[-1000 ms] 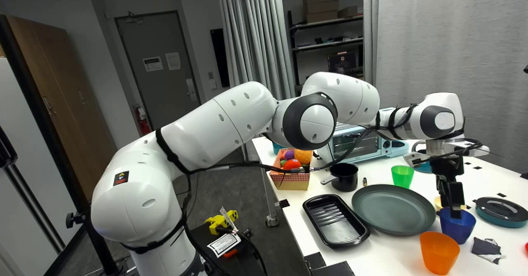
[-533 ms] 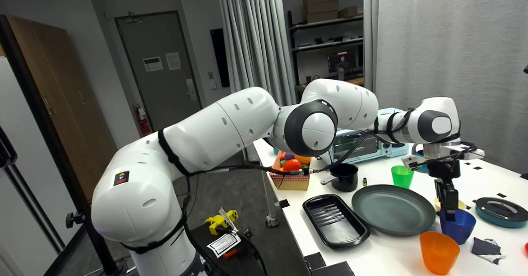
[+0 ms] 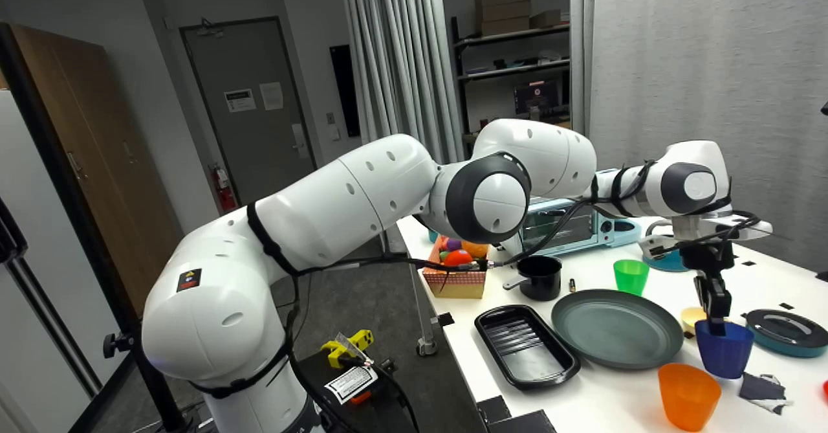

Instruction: Pick up the blue cup from the table, pour its contents in the plate and put the cup back on the table.

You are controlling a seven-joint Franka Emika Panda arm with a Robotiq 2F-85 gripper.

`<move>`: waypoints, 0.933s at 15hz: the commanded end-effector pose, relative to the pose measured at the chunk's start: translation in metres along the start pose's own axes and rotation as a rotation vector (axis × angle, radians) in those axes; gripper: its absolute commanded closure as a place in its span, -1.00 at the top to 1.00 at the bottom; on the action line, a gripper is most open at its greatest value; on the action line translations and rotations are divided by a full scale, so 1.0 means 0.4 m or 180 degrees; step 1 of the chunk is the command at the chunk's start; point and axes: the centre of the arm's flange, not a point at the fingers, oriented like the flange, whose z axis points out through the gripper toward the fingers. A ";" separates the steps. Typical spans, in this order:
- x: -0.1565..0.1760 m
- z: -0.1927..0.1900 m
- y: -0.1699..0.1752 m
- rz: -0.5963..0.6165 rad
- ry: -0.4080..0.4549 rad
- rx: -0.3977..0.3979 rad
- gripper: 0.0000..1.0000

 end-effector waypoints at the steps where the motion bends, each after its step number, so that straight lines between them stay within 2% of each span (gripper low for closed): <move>1: 0.014 -0.103 0.061 -0.0106 0.0189 0.0240 -0.98; 8: -0.058 -0.334 0.124 -0.0583 0.0763 0.0976 -0.98; 11: -0.087 -0.391 0.126 -0.0877 0.0829 0.1162 -0.98; 14: -0.118 -0.417 0.142 -0.1123 0.0764 0.1210 -0.98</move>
